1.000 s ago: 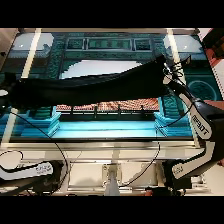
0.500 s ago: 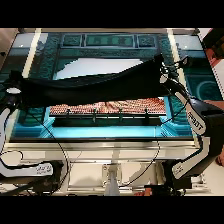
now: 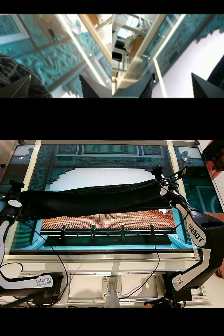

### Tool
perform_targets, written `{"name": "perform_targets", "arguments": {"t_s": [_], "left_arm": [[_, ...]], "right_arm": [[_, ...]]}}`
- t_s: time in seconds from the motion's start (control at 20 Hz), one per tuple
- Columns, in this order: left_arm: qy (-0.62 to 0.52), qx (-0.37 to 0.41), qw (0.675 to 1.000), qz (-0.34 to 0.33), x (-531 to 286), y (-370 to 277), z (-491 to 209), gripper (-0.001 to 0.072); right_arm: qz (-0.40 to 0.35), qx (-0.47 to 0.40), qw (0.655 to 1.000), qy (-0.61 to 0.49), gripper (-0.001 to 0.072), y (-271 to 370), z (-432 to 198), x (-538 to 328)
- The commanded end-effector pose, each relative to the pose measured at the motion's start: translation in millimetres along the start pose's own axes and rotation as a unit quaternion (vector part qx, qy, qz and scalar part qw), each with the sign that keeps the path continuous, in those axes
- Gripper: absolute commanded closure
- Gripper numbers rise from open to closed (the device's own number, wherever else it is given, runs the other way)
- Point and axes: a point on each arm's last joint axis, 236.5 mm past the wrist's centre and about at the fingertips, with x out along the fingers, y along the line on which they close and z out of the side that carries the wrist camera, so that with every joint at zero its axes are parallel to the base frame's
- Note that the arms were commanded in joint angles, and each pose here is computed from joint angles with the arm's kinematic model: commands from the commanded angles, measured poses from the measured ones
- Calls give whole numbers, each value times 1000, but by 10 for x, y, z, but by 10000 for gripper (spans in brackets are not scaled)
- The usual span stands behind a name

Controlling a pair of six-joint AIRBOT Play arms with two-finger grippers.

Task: Fold the clothes and pants, and hang the long-sleeved shirts on hangers.

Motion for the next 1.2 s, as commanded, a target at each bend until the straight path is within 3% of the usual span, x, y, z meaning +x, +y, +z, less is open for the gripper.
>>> {"name": "perform_targets", "arguments": {"t_s": [0.0, 0.15, 0.3, 0.45, 0.85, 1.05, 1.15], "left_arm": [[57, 15, 998, 8, -38, 141, -108, 26], [175, 18, 983, 53, -204, 688, -291, 131], [296, 21, 951, 81, -468, 1200, -275, 129], [381, 10, 922, 67, -686, 1341, -101, 7], [451, -59, 887, 81, -834, 1846, -278, 7], [438, -130, 889, -16, -511, 1511, -447, 8], [444, -140, 885, -16, -428, 1519, -587, 8]], "right_arm": [[-47, -54, 995, 72, 177, -241, -174, -82], [-68, -148, 978, 129, 177, -373, -247, -226], [-66, -209, 962, 160, 177, -371, -290, -333], [-64, -209, 962, 164, 179, -324, -290, -374], [-74, -201, 956, 198, 179, -370, -417, -462], [-71, -173, 960, 207, 180, -340, -474, -476], [-68, -157, 963, 208, 180, -310, -488, -477]]}}
